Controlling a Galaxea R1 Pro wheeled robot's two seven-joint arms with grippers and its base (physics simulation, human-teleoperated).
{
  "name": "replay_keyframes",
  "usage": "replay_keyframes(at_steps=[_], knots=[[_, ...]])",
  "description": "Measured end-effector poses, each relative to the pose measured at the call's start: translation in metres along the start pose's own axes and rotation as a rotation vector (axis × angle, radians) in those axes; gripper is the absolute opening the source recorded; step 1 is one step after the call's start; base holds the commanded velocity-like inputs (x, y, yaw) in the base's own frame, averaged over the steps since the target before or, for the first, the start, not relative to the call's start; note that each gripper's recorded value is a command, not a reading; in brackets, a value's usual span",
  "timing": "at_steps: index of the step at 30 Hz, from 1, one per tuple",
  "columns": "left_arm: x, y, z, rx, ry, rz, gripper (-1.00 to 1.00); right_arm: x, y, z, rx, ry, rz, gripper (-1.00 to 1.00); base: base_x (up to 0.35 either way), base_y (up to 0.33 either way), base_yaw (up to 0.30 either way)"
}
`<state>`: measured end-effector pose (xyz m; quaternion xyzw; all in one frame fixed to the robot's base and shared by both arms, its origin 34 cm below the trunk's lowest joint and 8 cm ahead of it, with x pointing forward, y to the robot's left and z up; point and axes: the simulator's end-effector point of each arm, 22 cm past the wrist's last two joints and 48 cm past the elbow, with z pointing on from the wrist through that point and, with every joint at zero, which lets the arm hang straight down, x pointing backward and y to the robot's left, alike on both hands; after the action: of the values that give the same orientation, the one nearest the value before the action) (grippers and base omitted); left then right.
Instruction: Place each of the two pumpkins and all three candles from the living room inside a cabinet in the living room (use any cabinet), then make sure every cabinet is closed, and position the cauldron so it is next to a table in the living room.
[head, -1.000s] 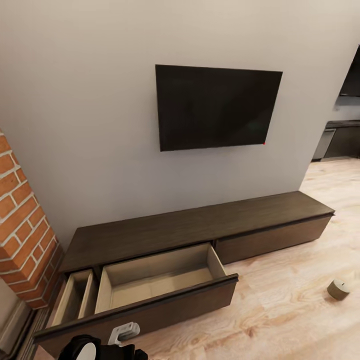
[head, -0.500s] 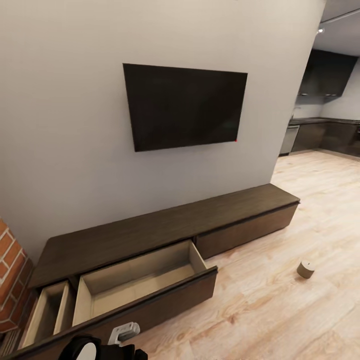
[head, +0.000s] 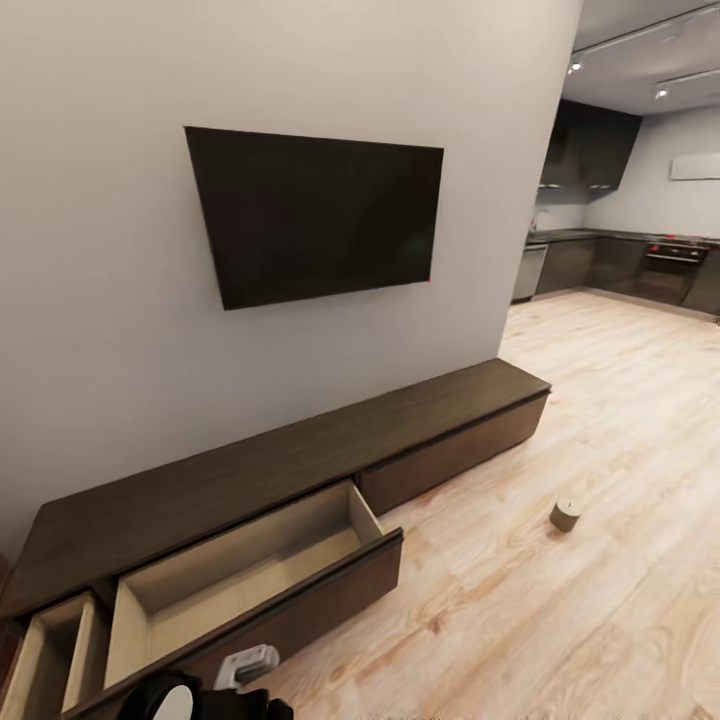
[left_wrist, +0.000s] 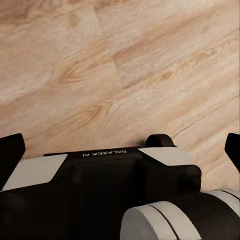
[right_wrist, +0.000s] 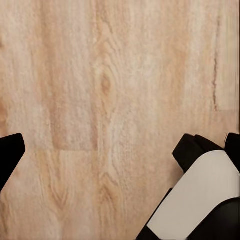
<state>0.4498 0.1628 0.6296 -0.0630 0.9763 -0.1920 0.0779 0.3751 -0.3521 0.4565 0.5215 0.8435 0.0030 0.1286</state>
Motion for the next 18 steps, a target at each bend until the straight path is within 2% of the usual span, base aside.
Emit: replay_keyframes(at_steps=[4,7,10,15,16,18], knots=[[0.001,0.016,-0.005,-0.097,0.007,0.0,1.0,-0.002,-0.001,-0.006,0.006,-0.002,0.0,1.0,0.0,0.0,-0.18],[0.006,0.013,-0.004,-0.153,0.013,0.017,1.0,-0.003,-0.002,-0.01,0.011,-0.002,-0.001,1.0,0.0,0.0,-0.174],[0.011,0.015,0.002,-0.215,0.002,0.026,1.0,-0.004,-0.003,-0.014,0.015,-0.005,-0.002,1.0,0.0,0.0,-0.17],[0.029,0.025,0.016,-0.328,-0.001,0.016,1.0,-0.017,-0.004,-0.021,0.022,-0.055,-0.001,1.0,0.0,0.0,-0.086],[0.031,0.026,0.016,-0.341,0.002,0.019,1.0,-0.017,-0.004,-0.023,0.023,-0.057,0.0,1.0,0.0,0.0,-0.019],[0.036,0.031,0.018,-0.404,0.003,0.057,1.0,-0.02,-0.005,-0.026,0.024,-0.064,0.001,1.0,0.0,0.0,-0.01]])
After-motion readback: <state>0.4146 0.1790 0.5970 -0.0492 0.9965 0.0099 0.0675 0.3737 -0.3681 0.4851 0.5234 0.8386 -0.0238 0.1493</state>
